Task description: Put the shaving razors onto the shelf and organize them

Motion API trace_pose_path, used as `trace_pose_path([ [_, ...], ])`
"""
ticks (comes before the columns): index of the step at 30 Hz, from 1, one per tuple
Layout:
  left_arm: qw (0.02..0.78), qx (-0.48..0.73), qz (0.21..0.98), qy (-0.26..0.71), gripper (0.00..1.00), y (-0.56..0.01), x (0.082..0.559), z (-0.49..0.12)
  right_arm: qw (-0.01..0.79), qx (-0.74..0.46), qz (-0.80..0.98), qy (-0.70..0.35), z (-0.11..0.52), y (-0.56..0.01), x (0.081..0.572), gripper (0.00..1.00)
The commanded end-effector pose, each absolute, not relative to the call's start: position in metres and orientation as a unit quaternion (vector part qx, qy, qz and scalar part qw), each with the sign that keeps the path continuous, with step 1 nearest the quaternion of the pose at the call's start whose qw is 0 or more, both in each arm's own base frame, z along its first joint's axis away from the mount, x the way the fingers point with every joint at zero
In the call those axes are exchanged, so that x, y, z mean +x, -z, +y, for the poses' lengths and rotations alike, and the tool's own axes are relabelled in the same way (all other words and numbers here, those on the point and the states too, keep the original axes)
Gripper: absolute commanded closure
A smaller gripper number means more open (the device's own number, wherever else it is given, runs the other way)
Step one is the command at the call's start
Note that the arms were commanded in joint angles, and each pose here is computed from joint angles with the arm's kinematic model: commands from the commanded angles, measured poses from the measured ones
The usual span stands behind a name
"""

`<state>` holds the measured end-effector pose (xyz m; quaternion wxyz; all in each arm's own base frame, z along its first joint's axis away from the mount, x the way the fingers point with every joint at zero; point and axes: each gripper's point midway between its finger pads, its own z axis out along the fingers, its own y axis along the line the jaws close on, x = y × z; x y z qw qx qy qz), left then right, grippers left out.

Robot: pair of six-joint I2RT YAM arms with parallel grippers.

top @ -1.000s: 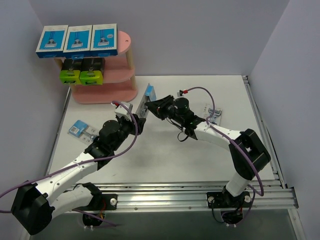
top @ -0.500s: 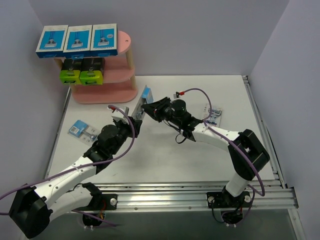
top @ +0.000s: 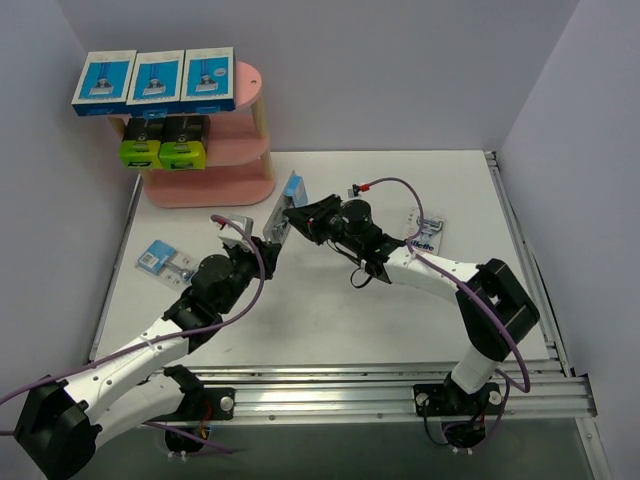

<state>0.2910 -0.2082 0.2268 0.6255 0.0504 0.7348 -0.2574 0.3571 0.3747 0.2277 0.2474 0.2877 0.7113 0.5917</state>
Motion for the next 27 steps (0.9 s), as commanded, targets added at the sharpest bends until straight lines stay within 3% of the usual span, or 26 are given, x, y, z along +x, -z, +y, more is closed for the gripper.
trace_pose_path([
  [1,0.634,0.036,0.725,0.267,0.69,-0.233,0.289,-0.206,0.276,0.278,0.679,-0.621,0.372,-0.271,0.361,1.00],
  [5,0.632,0.035,0.727,0.265,0.85,-0.231,0.288,-0.205,0.276,0.278,0.679,-0.620,0.372,-0.270,0.361,1.00],
  [8,0.630,0.031,0.731,0.261,0.91,-0.230,0.289,-0.204,0.276,0.279,0.680,-0.619,0.371,-0.270,0.360,1.00],
  [13,0.632,0.012,0.733,0.251,0.97,-0.229,0.292,-0.199,0.276,0.278,0.683,-0.616,0.369,-0.266,0.357,1.00],
  [19,0.627,-0.046,0.741,0.237,0.98,-0.228,0.292,-0.181,0.270,0.280,0.690,-0.610,0.366,-0.253,0.353,1.00],
  [21,0.623,-0.067,0.744,0.232,0.98,-0.225,0.291,-0.174,0.268,0.281,0.694,-0.607,0.364,-0.247,0.353,0.95],
  [27,0.611,-0.086,0.738,0.274,0.98,-0.236,0.283,-0.166,0.256,0.287,0.700,-0.602,0.360,-0.228,0.354,0.65],
])
